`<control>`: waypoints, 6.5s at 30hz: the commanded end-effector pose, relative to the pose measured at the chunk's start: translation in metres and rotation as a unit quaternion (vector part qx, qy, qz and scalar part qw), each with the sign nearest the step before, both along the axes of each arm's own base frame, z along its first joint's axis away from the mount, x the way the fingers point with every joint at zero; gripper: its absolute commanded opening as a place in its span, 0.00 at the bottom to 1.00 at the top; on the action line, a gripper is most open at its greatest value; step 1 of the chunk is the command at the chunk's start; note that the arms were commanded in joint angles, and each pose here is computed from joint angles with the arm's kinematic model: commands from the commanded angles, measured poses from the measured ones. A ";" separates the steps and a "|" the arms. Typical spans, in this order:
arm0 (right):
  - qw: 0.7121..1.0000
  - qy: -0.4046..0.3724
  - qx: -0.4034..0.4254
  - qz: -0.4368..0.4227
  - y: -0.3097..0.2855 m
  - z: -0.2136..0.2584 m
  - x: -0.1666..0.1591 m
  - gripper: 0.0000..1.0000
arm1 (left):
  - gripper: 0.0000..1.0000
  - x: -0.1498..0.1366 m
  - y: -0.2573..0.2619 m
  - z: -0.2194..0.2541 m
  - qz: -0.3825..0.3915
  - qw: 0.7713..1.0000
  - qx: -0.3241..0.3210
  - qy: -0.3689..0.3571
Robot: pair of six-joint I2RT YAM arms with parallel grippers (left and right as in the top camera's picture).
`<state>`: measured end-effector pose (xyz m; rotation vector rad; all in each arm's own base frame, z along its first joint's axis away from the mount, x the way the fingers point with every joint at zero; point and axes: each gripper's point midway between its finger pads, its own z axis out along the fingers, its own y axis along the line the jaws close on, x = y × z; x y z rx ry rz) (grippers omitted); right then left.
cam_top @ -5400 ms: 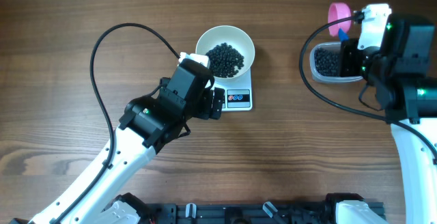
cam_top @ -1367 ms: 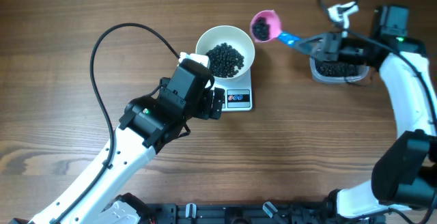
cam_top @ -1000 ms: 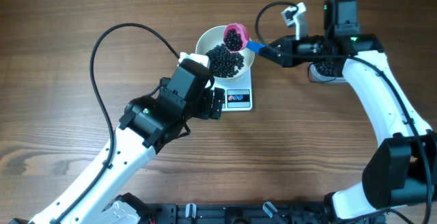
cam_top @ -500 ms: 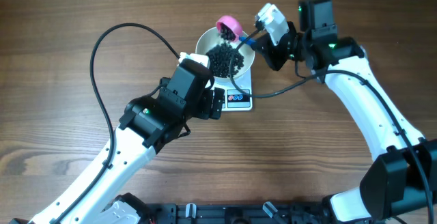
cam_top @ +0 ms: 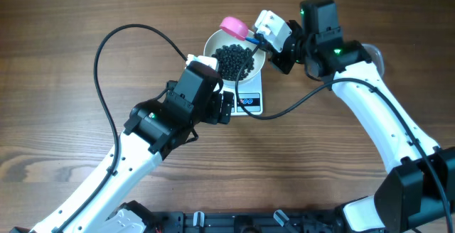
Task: Scoop item into bowl and weigh 150g on scale
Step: 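Tilt the cup to pour beans into the bowl, then return the cup to the bean tub and scoop again, then lift the filled pink cup and carry it over the white bowl, then tilt the pink cup with the right gripper to pour beans into bowl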
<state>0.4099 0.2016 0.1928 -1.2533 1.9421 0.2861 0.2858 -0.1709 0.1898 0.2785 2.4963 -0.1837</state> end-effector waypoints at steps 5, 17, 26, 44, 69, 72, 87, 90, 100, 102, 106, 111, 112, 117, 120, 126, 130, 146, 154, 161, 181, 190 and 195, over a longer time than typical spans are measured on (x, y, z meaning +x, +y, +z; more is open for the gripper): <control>0.973 0.120 0.145 -0.132 0.008 0.024 -0.005 0.04 | 1.00 0.002 -0.004 0.006 -0.009 1.000 -0.004 -0.006; 0.853 0.090 0.045 -0.512 -0.221 0.047 -0.039 0.04 | 1.00 0.002 -0.004 0.006 -0.009 1.000 -0.004 -0.006; 0.858 0.192 -0.080 -0.470 -0.246 -0.016 -0.064 0.04 | 1.00 0.002 -0.004 0.006 -0.009 1.000 -0.004 -0.006; 0.826 0.221 -0.150 -0.497 -0.278 -0.069 -0.046 0.04 | 1.00 0.002 -0.004 0.006 -0.009 1.000 -0.004 -0.006; 0.863 0.324 0.019 -0.387 -0.229 -0.081 -0.053 0.04 | 1.00 0.002 -0.004 0.006 -0.009 1.000 -0.004 -0.006; 0.860 0.332 0.066 -0.381 -0.229 -0.075 -0.052 0.04 | 1.00 0.002 -0.004 0.006 -0.009 1.000 -0.004 -0.006; 0.836 0.368 0.131 -0.385 -0.238 -0.085 -0.053 0.04 | 1.00 0.002 -0.004 0.006 -0.009 1.000 -0.004 -0.006; 0.833 0.372 0.155 -0.380 -0.237 -0.082 -0.052 0.04 | 1.00 0.002 -0.004 0.006 -0.009 1.000 -0.004 -0.006; 0.820 0.373 0.191 -0.391 -0.251 -0.077 -0.054 0.04 | 1.00 0.002 -0.004 0.006 -0.009 1.000 -0.004 -0.006; 0.820 0.375 0.205 -0.381 -0.246 -0.073 -0.054 0.04 | 1.00 0.002 -0.004 0.006 -0.009 1.000 -0.004 -0.006; 0.818 0.376 0.206 -0.383 -0.248 -0.073 -0.055 0.04 | 1.00 0.002 -0.004 0.006 -0.009 1.000 -0.004 -0.006; 0.810 0.378 0.209 -0.396 -0.258 -0.074 -0.058 0.04 | 1.00 0.002 -0.004 0.006 -0.009 1.000 -0.004 -0.006; 0.810 0.378 0.210 -0.396 -0.258 -0.074 -0.058 0.04 | 1.00 0.002 -0.004 0.006 -0.009 1.000 -0.004 -0.006; 0.809 0.377 0.211 -0.398 -0.258 -0.074 -0.057 0.04 | 1.00 0.002 -0.004 0.006 -0.009 1.000 -0.004 -0.006; 0.802 0.382 0.220 -0.404 -0.258 -0.073 -0.056 0.04 | 1.00 0.002 -0.004 0.006 -0.009 1.000 -0.004 -0.006; 0.788 0.391 0.239 -0.412 -0.255 -0.071 -0.055 0.04 | 1.00 0.002 -0.004 0.006 -0.009 1.000 -0.004 -0.006; 0.784 0.394 0.241 -0.415 -0.255 -0.071 -0.056 0.04 | 1.00 0.002 -0.004 0.006 -0.009 1.000 -0.004 -0.006; 0.742 0.398 0.274 -0.465 -0.267 -0.065 -0.051 0.04 | 1.00 0.002 -0.004 0.006 -0.009 1.000 -0.004 -0.006; 0.724 0.390 0.325 -0.467 -0.285 -0.055 -0.052 0.04 | 1.00 0.002 -0.004 0.006 -0.009 1.000 -0.004 -0.006; 0.706 0.385 0.397 -0.444 -0.292 -0.035 -0.053 0.04 | 1.00 0.002 -0.004 0.006 -0.009 1.000 -0.004 -0.006; 0.715 0.448 0.492 -0.217 -0.142 0.039 0.000 0.04 | 1.00 0.002 -0.004 0.006 -0.009 1.000 -0.004 -0.006; 0.788 0.403 0.451 -0.113 -0.055 0.056 0.009 0.04 | 1.00 0.002 -0.004 0.006 -0.009 1.000 -0.004 -0.006; 0.864 0.290 0.386 -0.140 -0.063 0.033 0.029 0.04 | 1.00 0.002 -0.004 0.006 -0.009 1.000 -0.004 -0.006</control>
